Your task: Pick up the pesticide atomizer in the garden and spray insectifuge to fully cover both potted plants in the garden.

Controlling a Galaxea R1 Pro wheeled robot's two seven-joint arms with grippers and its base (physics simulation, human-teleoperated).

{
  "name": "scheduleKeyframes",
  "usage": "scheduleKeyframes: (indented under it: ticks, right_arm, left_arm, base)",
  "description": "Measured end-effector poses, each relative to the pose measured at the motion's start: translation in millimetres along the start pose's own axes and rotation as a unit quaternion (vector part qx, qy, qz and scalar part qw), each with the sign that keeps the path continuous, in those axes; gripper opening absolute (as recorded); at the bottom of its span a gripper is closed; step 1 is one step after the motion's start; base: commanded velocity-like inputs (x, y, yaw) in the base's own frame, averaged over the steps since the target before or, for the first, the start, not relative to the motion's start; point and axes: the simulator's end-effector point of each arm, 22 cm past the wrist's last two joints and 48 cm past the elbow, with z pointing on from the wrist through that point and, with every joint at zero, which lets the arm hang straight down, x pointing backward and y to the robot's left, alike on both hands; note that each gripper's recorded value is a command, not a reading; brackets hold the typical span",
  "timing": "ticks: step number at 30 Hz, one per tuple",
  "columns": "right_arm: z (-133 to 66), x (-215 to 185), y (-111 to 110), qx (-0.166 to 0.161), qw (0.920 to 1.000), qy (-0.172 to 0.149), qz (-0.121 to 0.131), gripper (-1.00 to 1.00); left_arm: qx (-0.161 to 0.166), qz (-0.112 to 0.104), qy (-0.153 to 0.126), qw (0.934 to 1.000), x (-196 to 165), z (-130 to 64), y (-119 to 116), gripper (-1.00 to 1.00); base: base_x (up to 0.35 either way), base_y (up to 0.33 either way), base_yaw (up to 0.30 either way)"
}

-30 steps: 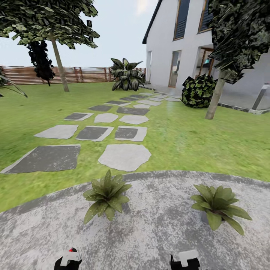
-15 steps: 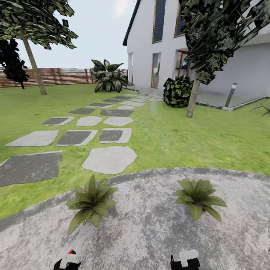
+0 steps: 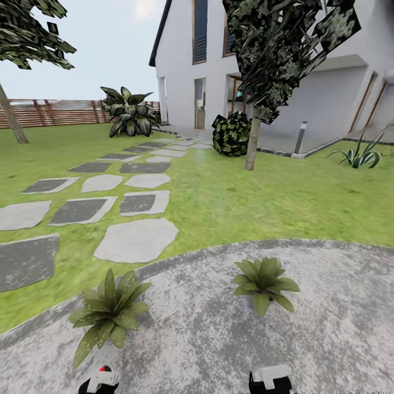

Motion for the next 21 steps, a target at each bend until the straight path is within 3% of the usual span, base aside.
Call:
scheduleKeyframes:
  ticks: [17, 21]
  right_arm:
    - [-6.2, -11.3, -4.0, 0.000, 1.0000, 0.000, 0.000, 1.00]
    - [-6.2, -11.3, -4.1, 0.000, 1.0000, 0.000, 0.000, 1.00]
  left_arm:
    - [-0.001, 0.001, 0.002, 1.0000, -8.2, -8.5, 0.7, -1.00]
    - [-0.001, 0.000, 0.002, 1.0000, -8.0, -8.5, 0.6, -1.00]
  base:
    - [0.000, 0.000, -0.300]
    - [0.000, -0.175, -0.300]
